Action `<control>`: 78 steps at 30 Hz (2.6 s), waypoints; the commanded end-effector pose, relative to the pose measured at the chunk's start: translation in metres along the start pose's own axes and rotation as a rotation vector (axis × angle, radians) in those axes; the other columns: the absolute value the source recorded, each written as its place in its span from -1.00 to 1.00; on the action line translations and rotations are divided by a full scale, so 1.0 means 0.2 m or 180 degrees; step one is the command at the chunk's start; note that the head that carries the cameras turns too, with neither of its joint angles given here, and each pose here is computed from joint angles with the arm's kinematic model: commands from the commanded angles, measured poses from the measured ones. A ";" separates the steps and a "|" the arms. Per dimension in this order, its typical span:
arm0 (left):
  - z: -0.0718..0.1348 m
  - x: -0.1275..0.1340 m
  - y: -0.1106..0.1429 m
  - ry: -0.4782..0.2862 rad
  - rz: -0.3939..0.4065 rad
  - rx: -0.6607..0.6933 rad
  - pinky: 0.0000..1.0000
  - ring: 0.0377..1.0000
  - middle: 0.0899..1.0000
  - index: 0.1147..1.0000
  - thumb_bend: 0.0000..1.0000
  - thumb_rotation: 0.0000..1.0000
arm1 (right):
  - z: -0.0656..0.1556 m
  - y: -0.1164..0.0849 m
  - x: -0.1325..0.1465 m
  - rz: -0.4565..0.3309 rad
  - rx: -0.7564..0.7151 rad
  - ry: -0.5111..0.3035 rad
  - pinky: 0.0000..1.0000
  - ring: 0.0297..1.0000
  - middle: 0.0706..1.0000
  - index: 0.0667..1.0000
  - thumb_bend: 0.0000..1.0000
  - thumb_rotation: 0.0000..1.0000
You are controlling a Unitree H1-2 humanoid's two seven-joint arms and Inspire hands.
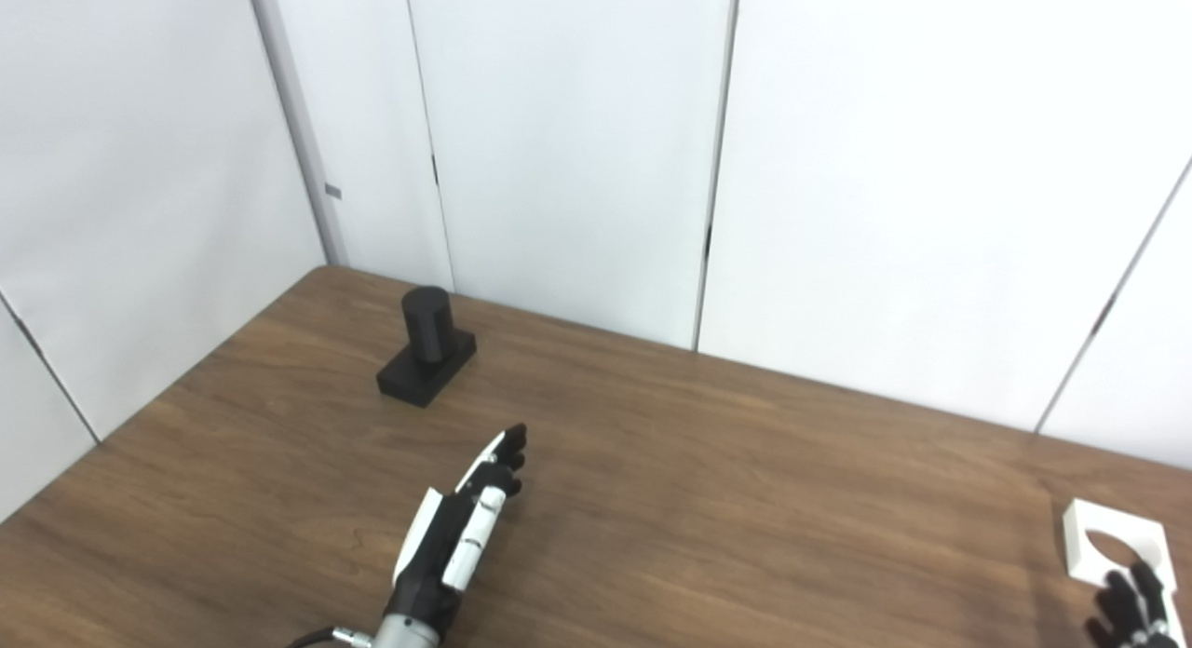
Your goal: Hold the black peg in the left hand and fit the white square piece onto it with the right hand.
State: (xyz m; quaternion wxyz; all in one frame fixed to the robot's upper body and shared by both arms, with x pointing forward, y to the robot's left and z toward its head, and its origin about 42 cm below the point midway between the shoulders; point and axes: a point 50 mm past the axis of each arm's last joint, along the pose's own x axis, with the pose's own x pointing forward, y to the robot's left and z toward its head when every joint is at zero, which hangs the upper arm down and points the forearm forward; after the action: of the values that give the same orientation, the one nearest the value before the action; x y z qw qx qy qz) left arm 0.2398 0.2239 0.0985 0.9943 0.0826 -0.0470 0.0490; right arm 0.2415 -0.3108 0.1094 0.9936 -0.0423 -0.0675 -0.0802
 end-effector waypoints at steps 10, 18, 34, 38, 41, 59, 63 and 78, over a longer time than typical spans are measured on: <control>-0.08 -0.09 -0.08 0.0159 -0.0004 0.0011 0.79 0.91 0.94 0.92 -0.07 0.98 | -0.09 -0.05 -0.10 -0.0081 0.0058 0.0236 0.73 0.78 0.76 0.79 0.25 0.96; -0.04 -0.09 -0.08 0.0130 0.0060 0.0313 0.84 0.86 0.89 0.91 -0.10 0.52 | -0.07 -0.05 -0.10 -0.0128 0.0109 0.0279 0.62 0.74 0.72 0.73 0.39 0.89; 0.29 0.09 0.40 -0.0231 0.0875 0.1357 0.90 0.90 0.87 0.73 0.74 0.16 | -0.04 -0.01 -0.12 -0.0136 0.0100 0.0327 0.50 0.72 0.71 0.72 0.43 0.90; 0.36 0.16 0.55 -0.0152 0.1160 0.1884 0.87 0.90 0.85 0.73 0.82 0.16 | -0.02 0.01 -0.13 -0.0127 0.0024 0.0321 0.46 0.72 0.72 0.74 0.51 0.92; 0.38 0.21 0.63 -0.0123 0.1337 0.2247 0.80 0.88 0.81 0.70 0.85 0.18 | 0.00 0.01 -0.13 -0.0125 -0.0019 0.0289 0.45 0.71 0.73 0.75 0.49 0.94; 0.30 0.57 0.78 0.0512 0.1338 0.3036 0.93 0.87 0.79 0.64 0.98 0.32 | 0.03 0.02 -0.17 -0.0152 -0.0084 0.0288 0.67 0.78 0.77 0.82 0.50 0.96; 0.30 0.65 0.78 0.0627 0.1237 0.3131 0.90 0.86 0.79 0.64 1.00 0.36 | 0.04 0.03 -0.17 -0.0156 -0.0037 0.0283 0.58 0.77 0.76 0.80 0.46 0.96; 0.19 0.86 0.69 0.0878 0.1057 0.3224 0.91 0.88 0.81 0.64 0.93 0.22 | 0.03 0.04 -0.17 -0.0063 0.0279 0.0217 0.83 0.90 0.89 0.89 0.46 0.93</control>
State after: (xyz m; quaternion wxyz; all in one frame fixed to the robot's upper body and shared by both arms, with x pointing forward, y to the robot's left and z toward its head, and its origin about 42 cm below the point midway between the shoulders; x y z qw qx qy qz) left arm 0.3755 0.3662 0.1482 0.8133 0.5269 0.1399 0.2032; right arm 0.2146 -0.3040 0.1101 0.9959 -0.0170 -0.0265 -0.0854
